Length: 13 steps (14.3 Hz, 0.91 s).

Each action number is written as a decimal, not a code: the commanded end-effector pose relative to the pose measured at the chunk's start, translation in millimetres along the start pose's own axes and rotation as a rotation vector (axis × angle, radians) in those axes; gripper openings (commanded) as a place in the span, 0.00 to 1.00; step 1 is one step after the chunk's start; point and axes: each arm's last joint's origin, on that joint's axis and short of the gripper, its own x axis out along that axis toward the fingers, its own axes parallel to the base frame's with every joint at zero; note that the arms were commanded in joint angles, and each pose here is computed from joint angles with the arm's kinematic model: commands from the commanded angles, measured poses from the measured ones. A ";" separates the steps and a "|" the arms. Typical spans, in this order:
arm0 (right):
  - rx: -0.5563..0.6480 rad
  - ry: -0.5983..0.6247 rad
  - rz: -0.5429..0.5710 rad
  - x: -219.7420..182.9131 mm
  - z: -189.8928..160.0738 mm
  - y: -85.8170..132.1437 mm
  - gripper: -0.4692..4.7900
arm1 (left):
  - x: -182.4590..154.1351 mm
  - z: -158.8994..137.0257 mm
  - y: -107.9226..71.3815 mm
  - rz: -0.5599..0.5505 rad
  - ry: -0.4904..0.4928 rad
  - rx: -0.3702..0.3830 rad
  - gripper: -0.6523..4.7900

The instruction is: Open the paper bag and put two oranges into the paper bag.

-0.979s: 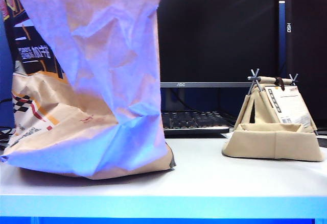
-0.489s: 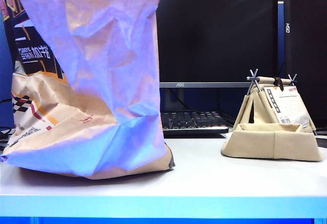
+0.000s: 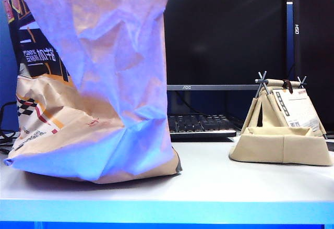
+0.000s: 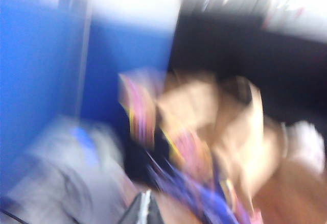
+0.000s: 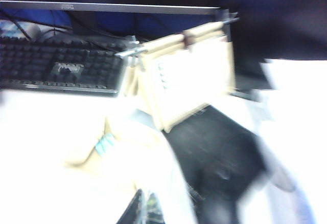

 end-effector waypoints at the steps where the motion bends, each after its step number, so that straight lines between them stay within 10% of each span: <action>1: 0.016 -0.042 0.119 29.4 -34.7 11.3 0.08 | 33.9 -41.1 15.9 0.015 0.141 -0.077 0.11; 8: 0.172 0.062 0.129 66.2 -142.8 16.2 0.08 | 48.2 -153.6 52.9 0.310 0.277 -0.171 0.11; 13: 0.219 0.179 0.100 65.1 -154.1 14.9 0.08 | 45.0 -162.4 54.0 0.339 0.349 -0.244 0.11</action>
